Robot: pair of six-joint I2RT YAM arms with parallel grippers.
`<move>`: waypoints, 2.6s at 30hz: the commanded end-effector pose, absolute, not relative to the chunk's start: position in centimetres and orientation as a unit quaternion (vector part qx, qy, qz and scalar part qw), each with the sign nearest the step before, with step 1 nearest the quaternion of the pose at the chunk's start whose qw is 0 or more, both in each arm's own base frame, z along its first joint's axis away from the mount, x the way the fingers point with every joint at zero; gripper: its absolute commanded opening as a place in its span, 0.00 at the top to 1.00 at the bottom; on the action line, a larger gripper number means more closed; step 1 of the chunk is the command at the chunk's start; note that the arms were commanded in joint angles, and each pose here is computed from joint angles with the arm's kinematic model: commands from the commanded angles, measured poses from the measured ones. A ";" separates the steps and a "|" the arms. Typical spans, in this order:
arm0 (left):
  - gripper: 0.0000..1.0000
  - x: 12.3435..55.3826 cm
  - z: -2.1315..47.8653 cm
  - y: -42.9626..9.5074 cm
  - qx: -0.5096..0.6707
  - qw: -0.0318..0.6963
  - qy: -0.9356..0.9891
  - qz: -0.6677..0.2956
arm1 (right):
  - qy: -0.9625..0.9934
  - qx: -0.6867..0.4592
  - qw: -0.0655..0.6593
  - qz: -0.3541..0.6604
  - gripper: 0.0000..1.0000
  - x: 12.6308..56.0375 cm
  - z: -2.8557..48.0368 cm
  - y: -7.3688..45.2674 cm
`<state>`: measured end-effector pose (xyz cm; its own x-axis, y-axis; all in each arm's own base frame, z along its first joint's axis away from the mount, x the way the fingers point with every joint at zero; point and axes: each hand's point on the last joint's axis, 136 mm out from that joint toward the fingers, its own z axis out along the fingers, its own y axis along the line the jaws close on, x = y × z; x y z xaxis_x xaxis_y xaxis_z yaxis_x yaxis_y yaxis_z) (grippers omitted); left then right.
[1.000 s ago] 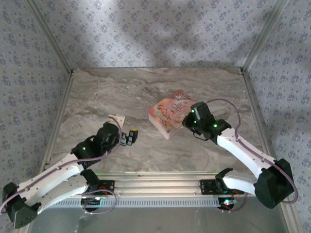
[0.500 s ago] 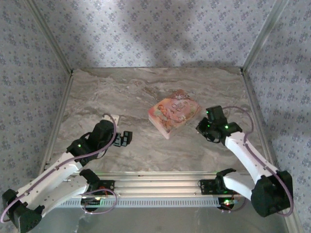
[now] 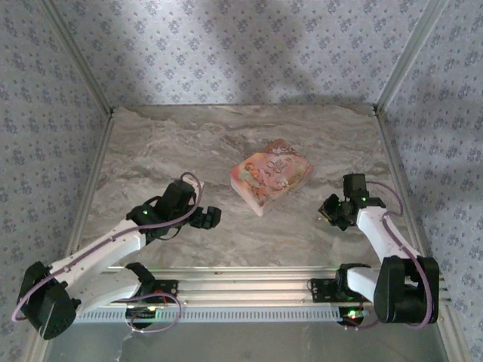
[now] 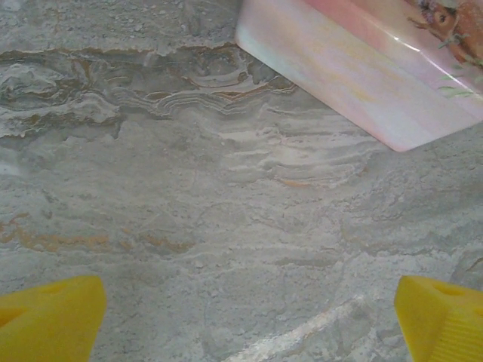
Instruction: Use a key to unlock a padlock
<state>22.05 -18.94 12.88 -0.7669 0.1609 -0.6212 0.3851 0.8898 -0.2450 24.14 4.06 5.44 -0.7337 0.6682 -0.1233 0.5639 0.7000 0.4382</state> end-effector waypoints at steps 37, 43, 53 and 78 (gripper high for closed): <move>0.02 37.2 19.5 -2.8 0.042 0.517 0.854 0.041 | 0.813 0.112 0.570 -0.038 0.00 33.2 21.4 -3.9; 0.02 37.1 16.9 -0.1 0.016 0.551 0.828 0.107 | 0.794 0.099 0.599 -0.038 0.00 35.1 18.0 -4.0; 0.02 36.9 13.8 2.3 -0.061 0.606 0.790 0.074 | 0.772 0.120 0.623 -0.043 0.00 35.5 15.7 -6.0; 0.02 39.7 8.9 0.8 -0.014 0.558 0.829 0.018 | 0.823 0.073 0.556 -0.088 0.00 38.4 8.6 -4.1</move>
